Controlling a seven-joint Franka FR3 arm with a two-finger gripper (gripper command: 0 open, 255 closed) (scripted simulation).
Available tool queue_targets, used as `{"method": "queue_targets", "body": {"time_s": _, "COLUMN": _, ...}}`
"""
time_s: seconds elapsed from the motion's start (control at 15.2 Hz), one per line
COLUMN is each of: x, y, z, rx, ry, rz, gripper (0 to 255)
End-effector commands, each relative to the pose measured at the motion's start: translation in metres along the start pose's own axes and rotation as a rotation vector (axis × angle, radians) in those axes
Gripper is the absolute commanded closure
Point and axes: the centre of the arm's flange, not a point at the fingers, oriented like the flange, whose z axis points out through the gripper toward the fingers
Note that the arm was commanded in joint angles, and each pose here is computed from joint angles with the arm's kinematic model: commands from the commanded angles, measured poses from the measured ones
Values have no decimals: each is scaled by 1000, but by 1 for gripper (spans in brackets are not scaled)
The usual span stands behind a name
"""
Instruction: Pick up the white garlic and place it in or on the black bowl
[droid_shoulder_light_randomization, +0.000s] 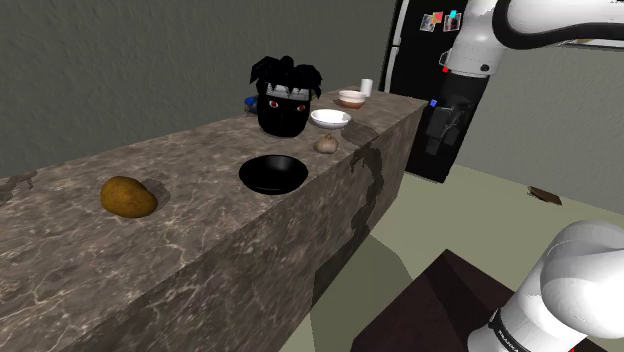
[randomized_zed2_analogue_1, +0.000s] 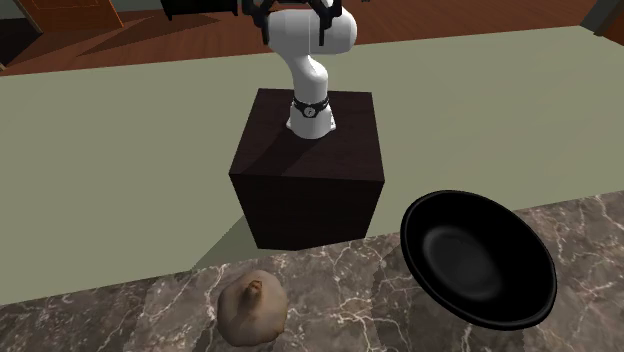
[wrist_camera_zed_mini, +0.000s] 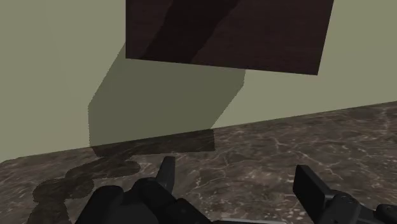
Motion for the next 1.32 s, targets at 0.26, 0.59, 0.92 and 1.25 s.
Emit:
{"method": "queue_targets", "body": {"time_s": 0.26, "x": 52, "y": 9, "z": 12, "rx": 81, "ry": -9, "rz": 96, "gripper": 0}}
{"method": "queue_targets", "body": {"time_s": 0.59, "x": 116, "y": 25, "z": 29, "rx": 182, "ry": -20, "rz": 215, "gripper": 0}}
{"method": "queue_targets", "body": {"time_s": 0.92, "x": 177, "y": 48, "z": 48, "rx": 283, "ry": -32, "rz": 335, "gripper": 0}}
{"method": "queue_targets", "body": {"time_s": 1.25, "x": 235, "y": 75, "z": 71, "rx": 384, "ry": -43, "rz": 455, "gripper": 0}}
